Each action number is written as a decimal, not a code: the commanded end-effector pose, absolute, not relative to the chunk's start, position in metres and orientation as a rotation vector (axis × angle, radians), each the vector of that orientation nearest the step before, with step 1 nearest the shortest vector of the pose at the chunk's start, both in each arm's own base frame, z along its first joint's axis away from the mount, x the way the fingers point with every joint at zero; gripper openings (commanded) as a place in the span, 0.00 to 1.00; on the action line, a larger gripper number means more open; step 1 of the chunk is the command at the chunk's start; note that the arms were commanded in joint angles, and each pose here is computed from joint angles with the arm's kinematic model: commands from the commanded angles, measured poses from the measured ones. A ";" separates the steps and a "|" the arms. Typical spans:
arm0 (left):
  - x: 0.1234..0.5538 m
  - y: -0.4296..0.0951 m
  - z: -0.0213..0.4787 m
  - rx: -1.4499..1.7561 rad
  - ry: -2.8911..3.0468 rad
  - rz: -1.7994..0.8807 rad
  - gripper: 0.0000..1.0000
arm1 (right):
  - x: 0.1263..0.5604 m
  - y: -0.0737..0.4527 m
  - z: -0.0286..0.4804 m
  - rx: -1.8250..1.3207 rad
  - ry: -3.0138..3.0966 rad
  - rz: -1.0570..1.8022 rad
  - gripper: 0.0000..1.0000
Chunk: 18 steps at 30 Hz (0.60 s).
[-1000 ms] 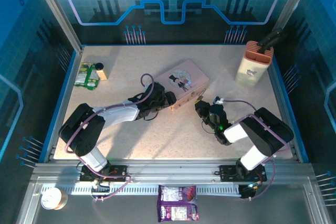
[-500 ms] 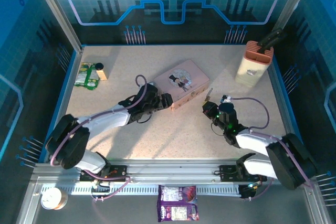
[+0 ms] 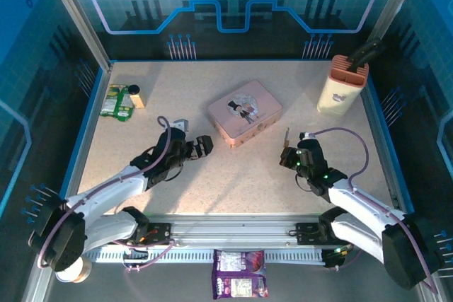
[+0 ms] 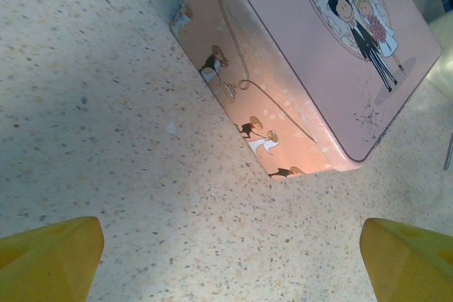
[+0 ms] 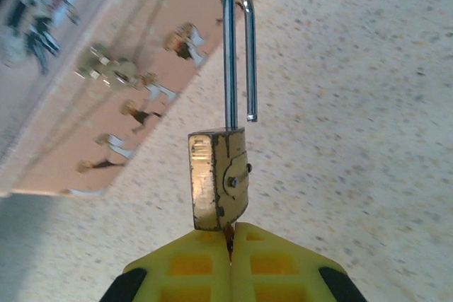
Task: Unlock the padlock with the key
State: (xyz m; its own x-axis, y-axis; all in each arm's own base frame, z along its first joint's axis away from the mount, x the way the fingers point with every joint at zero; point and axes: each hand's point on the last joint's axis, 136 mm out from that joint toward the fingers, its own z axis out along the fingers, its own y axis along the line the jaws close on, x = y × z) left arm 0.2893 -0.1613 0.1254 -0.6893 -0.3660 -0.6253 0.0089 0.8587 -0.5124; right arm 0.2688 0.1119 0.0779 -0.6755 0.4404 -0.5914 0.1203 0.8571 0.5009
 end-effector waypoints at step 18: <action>0.283 -0.108 0.139 -0.324 2.123 -0.486 0.98 | 0.255 0.087 0.055 0.223 2.492 0.048 0.00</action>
